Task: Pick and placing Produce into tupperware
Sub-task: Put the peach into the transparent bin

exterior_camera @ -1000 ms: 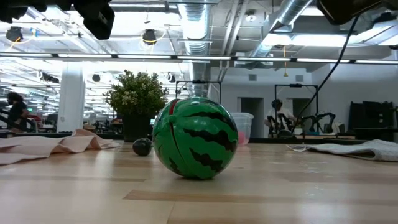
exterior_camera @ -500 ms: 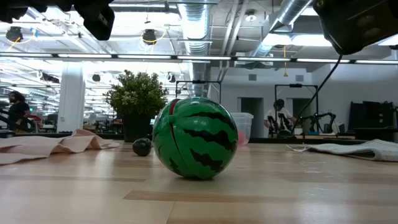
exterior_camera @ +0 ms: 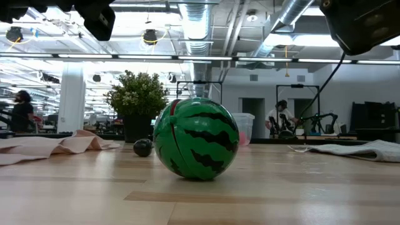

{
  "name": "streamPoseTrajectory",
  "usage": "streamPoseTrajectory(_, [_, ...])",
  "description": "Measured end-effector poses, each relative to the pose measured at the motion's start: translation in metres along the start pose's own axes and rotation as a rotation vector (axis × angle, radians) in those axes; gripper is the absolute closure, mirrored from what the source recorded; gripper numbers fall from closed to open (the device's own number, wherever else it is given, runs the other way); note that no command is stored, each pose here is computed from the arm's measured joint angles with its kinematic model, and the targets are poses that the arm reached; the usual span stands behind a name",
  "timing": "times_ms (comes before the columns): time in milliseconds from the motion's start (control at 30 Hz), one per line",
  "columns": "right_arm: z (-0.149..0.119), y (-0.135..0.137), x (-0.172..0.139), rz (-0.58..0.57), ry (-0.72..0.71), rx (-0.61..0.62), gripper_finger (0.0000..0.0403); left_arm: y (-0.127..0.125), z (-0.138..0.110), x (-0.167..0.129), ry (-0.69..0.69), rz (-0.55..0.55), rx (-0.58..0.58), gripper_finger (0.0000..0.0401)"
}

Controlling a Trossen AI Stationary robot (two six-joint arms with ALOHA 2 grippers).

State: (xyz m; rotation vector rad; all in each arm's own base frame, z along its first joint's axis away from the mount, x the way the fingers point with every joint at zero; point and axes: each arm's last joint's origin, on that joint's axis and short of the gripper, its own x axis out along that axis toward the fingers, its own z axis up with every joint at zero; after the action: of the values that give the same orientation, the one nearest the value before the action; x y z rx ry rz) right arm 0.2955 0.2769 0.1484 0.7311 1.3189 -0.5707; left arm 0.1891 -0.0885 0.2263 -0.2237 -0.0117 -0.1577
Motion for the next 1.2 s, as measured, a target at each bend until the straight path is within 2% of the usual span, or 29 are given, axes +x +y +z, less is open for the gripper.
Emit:
streamPoseTrajectory(133, [0.000, 0.000, 0.000, 0.000, 0.006, 0.000, 0.0188, 0.000, 0.000, 0.000, 0.000, 0.001, 0.000, 0.0304])
streamPoseTrajectory(400, [0.000, 0.000, 0.000, -0.004, 0.009, -0.009, 0.0293, 0.000, 0.000, 0.000, 0.000, 0.001, 0.000, 0.0304])
streamPoseTrajectory(500, [0.001, -0.001, 0.000, -0.013, -0.009, -0.018, 0.0319, 0.000, 0.000, 0.000, 0.000, 0.002, 0.000, 0.0304])
streamPoseTrajectory(600, [0.003, -0.003, 0.000, -0.036, -0.019, -0.031, 0.0326, 0.000, 0.000, 0.000, 0.000, 0.002, 0.000, 0.0304])
streamPoseTrajectory(867, [0.018, -0.011, 0.000, -0.116, -0.037, -0.060, 0.0314, 0.000, 0.000, 0.000, 0.000, 0.002, 0.000, 0.0304])
streamPoseTrajectory(1200, [0.073, -0.019, 0.001, -0.192, -0.171, -0.126, 0.0313, 0.000, 0.000, 0.000, 0.001, 0.003, 0.000, 0.0304])
